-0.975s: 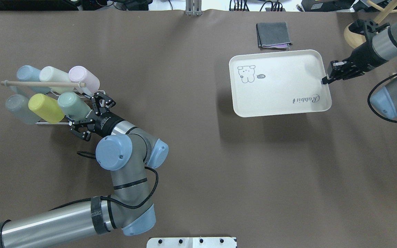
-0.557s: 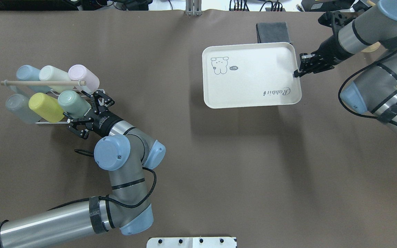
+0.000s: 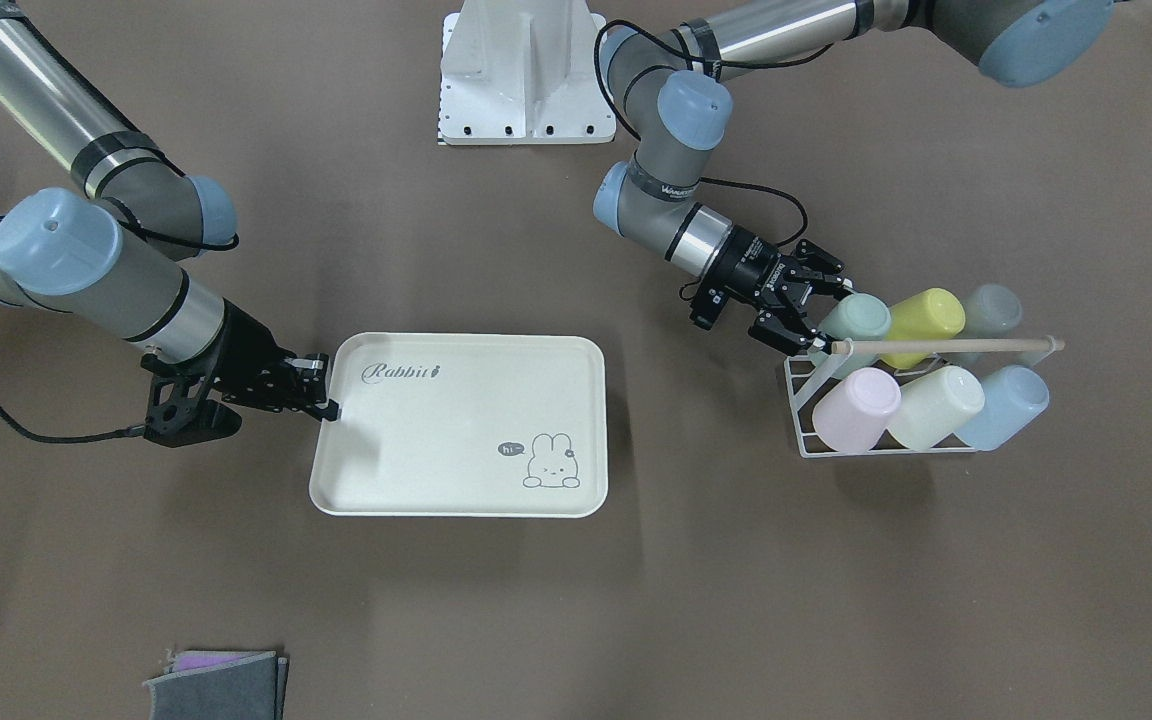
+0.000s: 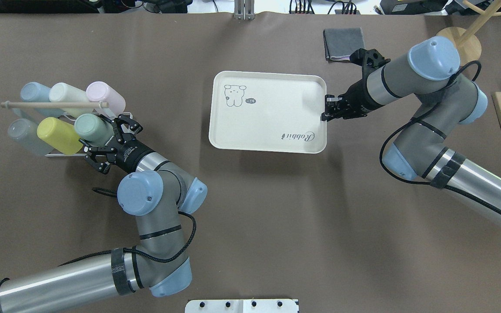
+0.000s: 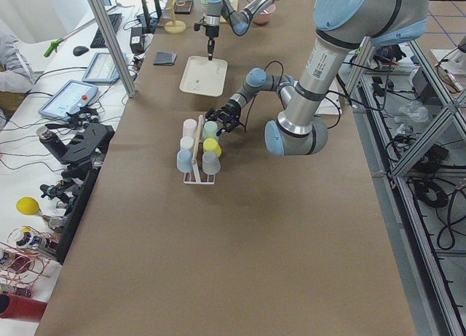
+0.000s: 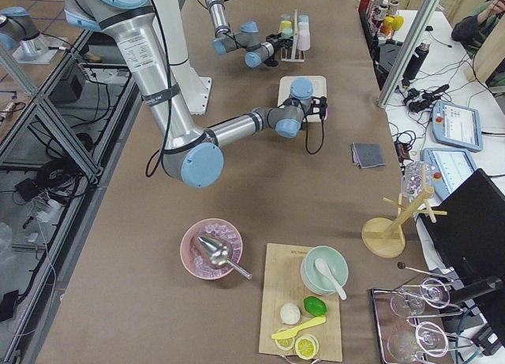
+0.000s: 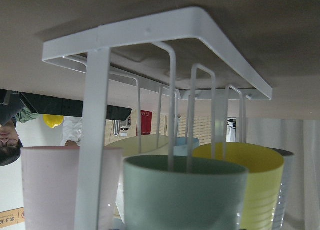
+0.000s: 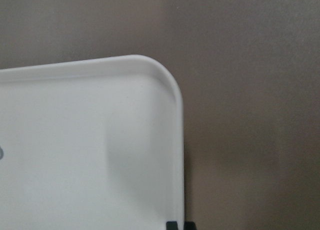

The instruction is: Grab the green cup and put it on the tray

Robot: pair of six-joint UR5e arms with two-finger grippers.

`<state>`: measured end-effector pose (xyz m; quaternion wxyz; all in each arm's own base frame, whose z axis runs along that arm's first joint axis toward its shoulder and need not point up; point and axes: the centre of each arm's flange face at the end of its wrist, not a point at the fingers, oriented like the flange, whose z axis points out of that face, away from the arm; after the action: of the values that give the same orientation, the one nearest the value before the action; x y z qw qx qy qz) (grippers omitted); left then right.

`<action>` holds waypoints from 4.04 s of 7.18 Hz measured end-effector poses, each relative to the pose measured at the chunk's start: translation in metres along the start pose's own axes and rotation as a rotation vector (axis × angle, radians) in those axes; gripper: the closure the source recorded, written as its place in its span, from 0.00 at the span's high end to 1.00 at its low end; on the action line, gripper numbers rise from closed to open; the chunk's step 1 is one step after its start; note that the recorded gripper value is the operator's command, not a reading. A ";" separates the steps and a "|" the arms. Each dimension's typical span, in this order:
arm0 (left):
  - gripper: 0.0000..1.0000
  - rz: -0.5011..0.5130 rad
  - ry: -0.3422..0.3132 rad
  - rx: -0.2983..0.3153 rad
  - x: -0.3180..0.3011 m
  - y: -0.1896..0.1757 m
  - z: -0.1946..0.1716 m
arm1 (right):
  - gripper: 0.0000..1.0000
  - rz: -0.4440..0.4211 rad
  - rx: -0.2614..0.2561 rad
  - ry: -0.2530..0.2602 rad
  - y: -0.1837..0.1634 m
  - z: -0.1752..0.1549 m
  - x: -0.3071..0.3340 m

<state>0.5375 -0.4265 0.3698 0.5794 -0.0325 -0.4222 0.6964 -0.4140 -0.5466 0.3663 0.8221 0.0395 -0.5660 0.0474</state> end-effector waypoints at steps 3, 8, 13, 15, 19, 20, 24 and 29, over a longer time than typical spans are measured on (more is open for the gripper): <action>0.15 -0.004 -0.002 0.005 -0.001 0.009 -0.003 | 0.00 0.032 -0.018 -0.009 0.009 0.027 -0.012; 0.15 -0.021 0.011 0.011 0.002 0.085 -0.020 | 0.00 -0.015 -0.022 -0.055 -0.005 0.068 -0.027; 0.15 -0.564 0.153 0.173 0.007 0.144 -0.042 | 1.00 -0.002 -0.039 -0.045 0.004 0.078 -0.029; 0.16 -0.911 0.273 0.300 -0.005 0.159 -0.045 | 1.00 0.024 -0.062 -0.058 -0.017 0.043 -0.025; 0.16 -1.615 0.453 0.725 -0.052 0.181 -0.078 | 1.00 0.092 0.003 -0.041 -0.060 -0.087 0.043; 0.16 -1.734 0.487 0.857 -0.063 0.181 -0.087 | 1.00 0.077 0.040 -0.020 -0.071 -0.114 0.067; 0.17 -2.174 0.540 1.331 -0.101 0.133 -0.117 | 1.00 -0.129 0.107 0.257 -0.076 -0.186 0.171; 0.12 -2.420 0.421 1.419 -0.090 0.036 -0.160 | 1.00 -0.273 -0.077 0.643 0.024 -0.324 0.269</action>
<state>0.6245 -0.4122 0.2047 0.7533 0.5354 0.3376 -0.1788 -0.0214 -0.4751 0.5022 0.9579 0.0668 -0.2692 -0.0743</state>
